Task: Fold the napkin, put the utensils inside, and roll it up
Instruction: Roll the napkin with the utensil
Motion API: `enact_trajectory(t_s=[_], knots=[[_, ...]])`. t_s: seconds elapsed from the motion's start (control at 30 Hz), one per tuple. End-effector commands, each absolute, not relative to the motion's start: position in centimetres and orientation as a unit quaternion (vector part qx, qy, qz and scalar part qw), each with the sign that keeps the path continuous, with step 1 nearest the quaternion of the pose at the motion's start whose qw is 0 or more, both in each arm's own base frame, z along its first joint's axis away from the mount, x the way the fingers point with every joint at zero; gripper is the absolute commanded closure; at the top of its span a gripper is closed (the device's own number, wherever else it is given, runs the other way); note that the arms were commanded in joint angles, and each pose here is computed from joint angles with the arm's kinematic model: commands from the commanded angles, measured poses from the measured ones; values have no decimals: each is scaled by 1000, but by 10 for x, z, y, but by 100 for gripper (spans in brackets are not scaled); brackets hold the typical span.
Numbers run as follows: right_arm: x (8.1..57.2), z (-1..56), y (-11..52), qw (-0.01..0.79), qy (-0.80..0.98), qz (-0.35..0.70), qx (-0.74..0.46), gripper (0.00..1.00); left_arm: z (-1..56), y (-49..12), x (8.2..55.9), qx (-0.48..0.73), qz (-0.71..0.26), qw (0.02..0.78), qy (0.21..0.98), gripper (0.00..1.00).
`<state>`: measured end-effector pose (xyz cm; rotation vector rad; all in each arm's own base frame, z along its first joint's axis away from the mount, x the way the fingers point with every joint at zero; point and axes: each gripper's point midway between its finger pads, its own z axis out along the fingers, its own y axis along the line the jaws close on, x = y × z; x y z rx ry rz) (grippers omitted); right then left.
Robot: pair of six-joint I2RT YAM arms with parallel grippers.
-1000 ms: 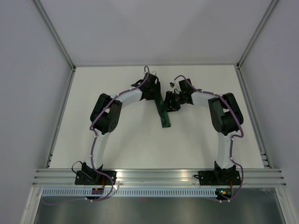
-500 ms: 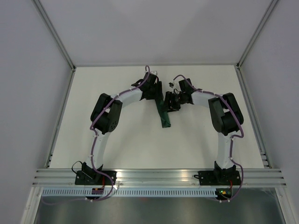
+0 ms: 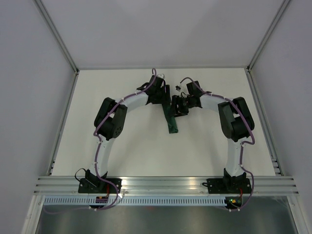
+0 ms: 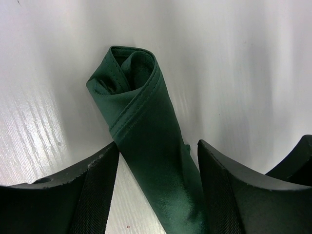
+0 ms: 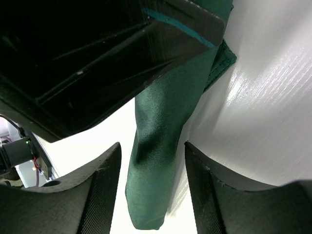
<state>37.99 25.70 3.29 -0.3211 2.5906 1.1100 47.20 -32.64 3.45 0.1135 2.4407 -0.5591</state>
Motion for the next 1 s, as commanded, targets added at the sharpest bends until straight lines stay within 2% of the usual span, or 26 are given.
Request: enact_trajectory(t_s=[0.0, 0.6, 0.83, 0.93, 0.97], knots=[[389, 65, 259, 182, 892, 395, -127, 39, 84, -331, 475, 68, -237, 349, 904, 30], [391, 92, 250, 216, 876, 396, -168, 29, 130, -316, 476, 68, -253, 379, 887, 27], [399, 139, 218, 264, 858, 403, -176, 28, 189, -278, 463, 55, -271, 407, 870, 27], [393, 163, 191, 283, 855, 396, -183, 28, 236, -258, 439, 60, -275, 441, 852, 27], [391, 179, 182, 305, 847, 392, -188, 28, 231, -252, 430, 61, -269, 436, 856, 27]])
